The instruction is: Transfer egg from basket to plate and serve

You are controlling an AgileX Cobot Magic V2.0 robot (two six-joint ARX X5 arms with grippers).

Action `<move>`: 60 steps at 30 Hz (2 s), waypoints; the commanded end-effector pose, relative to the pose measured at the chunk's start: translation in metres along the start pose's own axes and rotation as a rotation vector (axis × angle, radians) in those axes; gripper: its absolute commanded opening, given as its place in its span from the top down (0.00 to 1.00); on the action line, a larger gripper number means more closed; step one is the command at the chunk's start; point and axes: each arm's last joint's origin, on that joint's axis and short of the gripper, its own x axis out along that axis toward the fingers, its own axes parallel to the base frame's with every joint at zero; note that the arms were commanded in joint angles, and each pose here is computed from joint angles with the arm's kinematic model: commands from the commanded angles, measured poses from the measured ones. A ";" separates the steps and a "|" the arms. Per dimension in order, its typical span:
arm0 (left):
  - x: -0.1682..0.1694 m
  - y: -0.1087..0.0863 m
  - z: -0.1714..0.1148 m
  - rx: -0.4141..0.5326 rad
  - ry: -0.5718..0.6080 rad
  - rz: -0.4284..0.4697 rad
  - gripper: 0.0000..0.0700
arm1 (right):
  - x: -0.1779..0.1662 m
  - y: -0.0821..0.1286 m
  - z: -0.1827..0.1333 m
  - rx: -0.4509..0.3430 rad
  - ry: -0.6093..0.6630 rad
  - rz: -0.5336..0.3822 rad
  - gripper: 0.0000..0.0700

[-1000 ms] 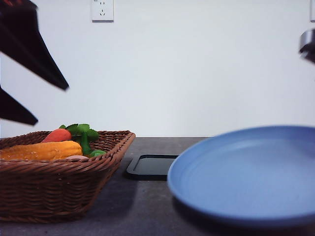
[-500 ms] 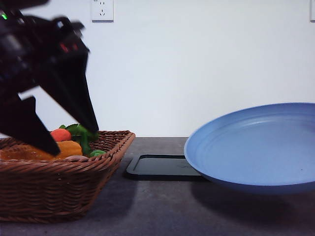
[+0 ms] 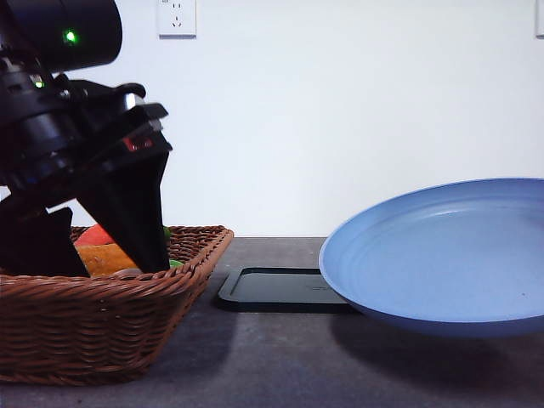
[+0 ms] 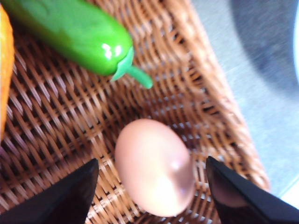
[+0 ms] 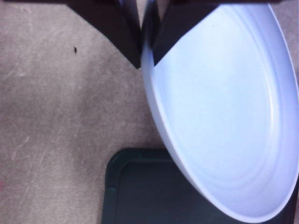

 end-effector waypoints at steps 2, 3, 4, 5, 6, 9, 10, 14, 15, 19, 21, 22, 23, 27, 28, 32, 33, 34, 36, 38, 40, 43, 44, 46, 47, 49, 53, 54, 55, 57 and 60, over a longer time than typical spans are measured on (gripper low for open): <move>0.005 -0.002 0.004 0.020 0.013 0.000 0.42 | -0.001 0.001 0.003 -0.011 -0.008 0.006 1.00; 0.006 -0.001 0.004 0.018 0.018 0.001 0.43 | -0.001 0.001 0.003 -0.011 -0.008 0.006 1.00; 0.007 -0.001 0.003 0.017 0.023 0.002 0.43 | -0.001 0.001 0.003 -0.012 -0.008 0.006 1.00; 0.007 -0.001 0.003 0.018 0.027 0.003 0.46 | -0.001 0.001 0.003 -0.013 -0.008 0.006 1.00; 0.007 -0.001 0.003 0.019 0.030 0.004 0.49 | -0.001 0.001 0.003 -0.013 -0.008 0.006 1.00; 0.007 -0.001 0.002 0.019 0.038 0.005 0.63 | -0.001 0.001 0.003 -0.014 -0.009 0.006 1.00; 0.007 -0.001 0.002 0.019 0.039 0.006 0.67 | -0.001 0.001 0.003 -0.014 -0.009 0.007 1.00; 0.007 -0.001 0.002 0.034 0.034 0.005 0.74 | -0.001 0.001 0.003 -0.015 -0.014 0.007 1.00; 0.006 -0.001 0.003 0.035 0.033 0.005 0.74 | -0.001 0.001 0.003 -0.016 -0.015 0.008 1.00; 0.002 -0.003 0.008 0.041 0.028 0.003 0.74 | -0.001 0.001 0.003 -0.015 -0.015 0.008 1.00; -0.002 -0.006 0.012 0.049 0.032 0.004 0.74 | -0.001 0.001 0.003 -0.015 -0.015 0.008 1.00; -0.005 -0.007 0.014 0.057 0.036 0.004 0.74 | -0.001 0.001 0.003 -0.015 -0.015 0.008 1.00; -0.008 -0.009 0.017 0.063 0.040 0.005 0.74 | -0.001 0.001 0.003 -0.015 -0.015 0.009 1.00; -0.025 -0.017 0.029 0.087 0.049 0.004 0.74 | 0.000 0.002 0.003 -0.014 -0.013 0.014 1.00; -0.030 -0.020 0.033 0.088 0.046 -0.002 0.74 | 0.000 0.002 0.003 -0.011 -0.010 0.019 1.00; -0.047 -0.038 0.048 0.122 0.018 -0.152 0.74 | 0.000 0.003 0.004 0.001 -0.008 0.053 1.00; -0.050 -0.045 0.051 0.141 0.005 -0.199 0.74 | 0.000 0.003 0.004 0.001 -0.008 0.067 1.00; -0.052 -0.051 0.055 0.164 -0.012 -0.242 0.74 | 0.000 0.004 0.004 0.001 -0.006 0.084 1.00; -0.054 -0.064 0.059 0.214 -0.048 -0.292 0.73 | 0.000 0.004 0.004 0.011 -0.001 0.112 1.00; -0.053 -0.078 0.059 0.270 -0.082 -0.324 0.73 | 0.000 0.005 0.004 0.016 0.008 0.141 1.00; -0.051 -0.093 0.058 0.327 -0.107 -0.356 0.73 | 0.000 0.006 0.003 0.019 0.020 0.170 1.00; -0.048 -0.112 0.054 0.399 -0.144 -0.352 0.73 | 0.000 0.007 0.002 0.033 0.039 0.219 1.00; -0.046 -0.118 0.052 0.431 -0.160 -0.333 0.73 | 0.000 0.008 0.002 0.039 0.048 0.243 1.00; -0.044 -0.130 0.047 0.504 -0.192 -0.285 0.73 | 0.000 0.009 0.002 0.047 0.066 0.291 1.00; -0.043 -0.134 0.045 0.543 -0.205 -0.252 0.73 | 0.001 0.010 0.001 0.050 0.076 0.311 1.00; -0.040 -0.142 0.040 0.607 -0.222 -0.188 0.71 | 0.001 0.010 0.000 0.061 0.094 0.325 1.00; -0.033 -0.148 0.036 0.658 -0.230 -0.101 0.62 | 0.002 0.008 -0.003 0.089 0.139 0.313 1.00; -0.031 -0.149 0.036 0.659 -0.228 -0.088 0.60 | 0.003 0.008 -0.004 0.093 0.147 0.311 1.00; -0.029 -0.149 0.035 0.660 -0.222 -0.082 0.58 | 0.003 0.008 -0.005 0.096 0.154 0.309 1.00; -0.022 -0.149 0.035 0.659 -0.201 -0.076 0.58 | 0.003 0.008 -0.005 0.100 0.161 0.308 1.00; -0.011 -0.148 0.035 0.657 -0.167 -0.066 0.58 | 0.003 0.008 -0.006 0.102 0.165 0.308 1.00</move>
